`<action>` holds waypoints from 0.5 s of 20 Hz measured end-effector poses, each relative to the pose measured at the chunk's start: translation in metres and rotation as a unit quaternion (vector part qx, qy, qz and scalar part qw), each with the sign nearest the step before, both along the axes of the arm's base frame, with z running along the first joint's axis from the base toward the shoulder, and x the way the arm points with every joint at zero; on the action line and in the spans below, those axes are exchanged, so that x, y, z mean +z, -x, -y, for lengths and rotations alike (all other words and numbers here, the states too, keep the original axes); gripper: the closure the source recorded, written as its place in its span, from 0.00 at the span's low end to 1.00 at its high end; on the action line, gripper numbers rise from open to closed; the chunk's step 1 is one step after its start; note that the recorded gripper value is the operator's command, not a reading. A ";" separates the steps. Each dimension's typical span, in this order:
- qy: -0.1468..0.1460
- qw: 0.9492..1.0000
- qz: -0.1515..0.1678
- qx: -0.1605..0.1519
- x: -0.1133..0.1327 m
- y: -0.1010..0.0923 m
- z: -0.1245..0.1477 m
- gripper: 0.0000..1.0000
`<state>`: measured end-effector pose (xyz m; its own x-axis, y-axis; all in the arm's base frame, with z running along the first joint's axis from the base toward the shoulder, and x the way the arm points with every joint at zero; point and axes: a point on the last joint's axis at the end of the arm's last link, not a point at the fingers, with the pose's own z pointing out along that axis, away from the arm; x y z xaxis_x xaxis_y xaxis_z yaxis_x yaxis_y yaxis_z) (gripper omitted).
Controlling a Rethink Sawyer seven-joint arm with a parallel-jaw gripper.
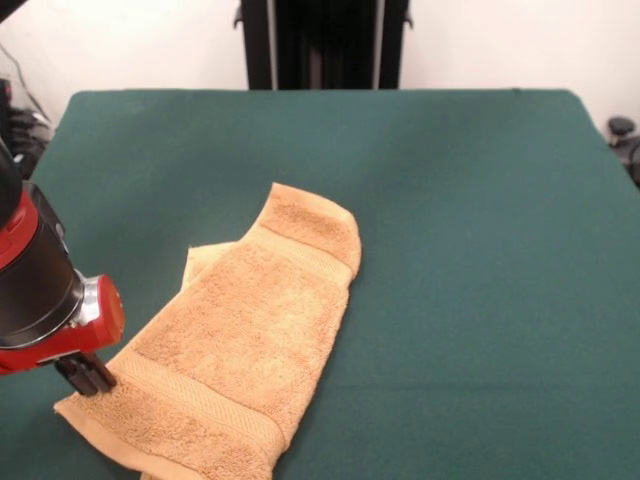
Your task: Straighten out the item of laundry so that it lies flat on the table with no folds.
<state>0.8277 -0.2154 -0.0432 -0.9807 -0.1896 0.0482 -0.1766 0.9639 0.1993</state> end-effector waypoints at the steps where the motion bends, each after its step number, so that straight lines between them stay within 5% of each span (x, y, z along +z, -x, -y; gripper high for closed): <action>1: 0.000 1.000 0.000 0.000 0.000 0.000 0.000 1.00; 10: -0.006 1.000 0.018 -0.005 0.002 -0.006 -0.002 1.00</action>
<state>0.8333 -0.2137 -0.0409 -0.9836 -0.1801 0.0098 -0.1743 0.9631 0.2048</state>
